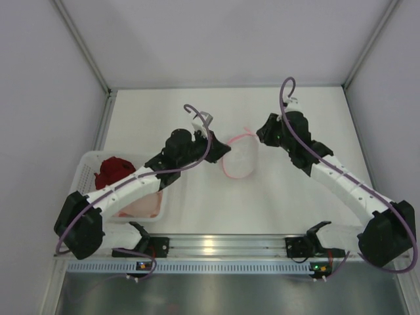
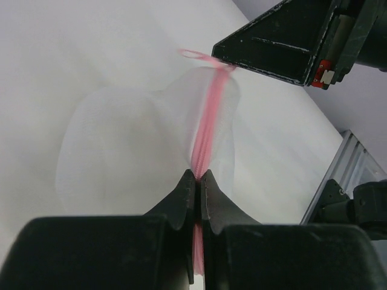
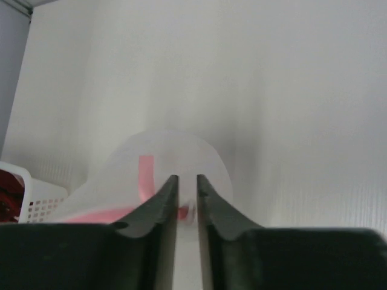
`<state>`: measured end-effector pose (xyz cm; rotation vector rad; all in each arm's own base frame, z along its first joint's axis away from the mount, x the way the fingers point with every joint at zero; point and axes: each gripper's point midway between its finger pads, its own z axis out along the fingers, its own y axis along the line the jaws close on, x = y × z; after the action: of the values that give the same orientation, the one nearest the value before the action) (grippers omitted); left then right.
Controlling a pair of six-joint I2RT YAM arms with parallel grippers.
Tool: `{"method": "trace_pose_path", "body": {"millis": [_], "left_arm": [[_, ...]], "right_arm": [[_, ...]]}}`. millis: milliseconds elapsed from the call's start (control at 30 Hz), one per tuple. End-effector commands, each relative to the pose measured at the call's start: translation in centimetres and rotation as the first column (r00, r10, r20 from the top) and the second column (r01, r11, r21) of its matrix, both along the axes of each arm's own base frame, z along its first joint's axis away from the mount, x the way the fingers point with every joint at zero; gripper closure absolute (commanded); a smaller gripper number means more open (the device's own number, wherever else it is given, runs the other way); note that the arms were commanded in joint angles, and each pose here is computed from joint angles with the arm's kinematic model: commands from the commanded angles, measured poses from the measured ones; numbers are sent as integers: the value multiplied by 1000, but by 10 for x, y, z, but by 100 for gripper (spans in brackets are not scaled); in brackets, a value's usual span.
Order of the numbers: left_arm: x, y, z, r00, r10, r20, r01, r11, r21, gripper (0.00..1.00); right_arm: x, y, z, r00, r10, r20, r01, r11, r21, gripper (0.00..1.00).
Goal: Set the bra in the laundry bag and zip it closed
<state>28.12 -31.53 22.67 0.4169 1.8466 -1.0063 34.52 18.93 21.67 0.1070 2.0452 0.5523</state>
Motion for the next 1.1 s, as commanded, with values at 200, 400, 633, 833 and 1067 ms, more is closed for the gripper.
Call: {"method": "trace_pose_path", "body": {"millis": [200, 400, 633, 833, 1067], "left_arm": [[24, -12, 67, 998, 50, -33, -56, 969, -242, 100], [65, -11, 87, 979, 170, -109, -196, 929, -312, 100], [91, -7, 110, 957, 240, -164, -287, 862, -417, 100], [111, 11, 93, 896, 315, -314, -433, 778, -455, 100], [113, 16, 94, 869, 308, -388, -482, 708, -516, 100]], "right_arm": [[-3, -27, 60, 1000, 5, 17, -5, 1000, 4, 22], [-7, -36, 36, 1000, 25, -13, -24, 994, 103, 20], [-14, -18, 1, 995, 75, -63, -56, 962, 269, 10], [-3, -25, 7, 999, -31, -41, 44, 932, 360, 9], [9, -31, 7, 986, -158, -46, 157, 822, 547, 12]]}}
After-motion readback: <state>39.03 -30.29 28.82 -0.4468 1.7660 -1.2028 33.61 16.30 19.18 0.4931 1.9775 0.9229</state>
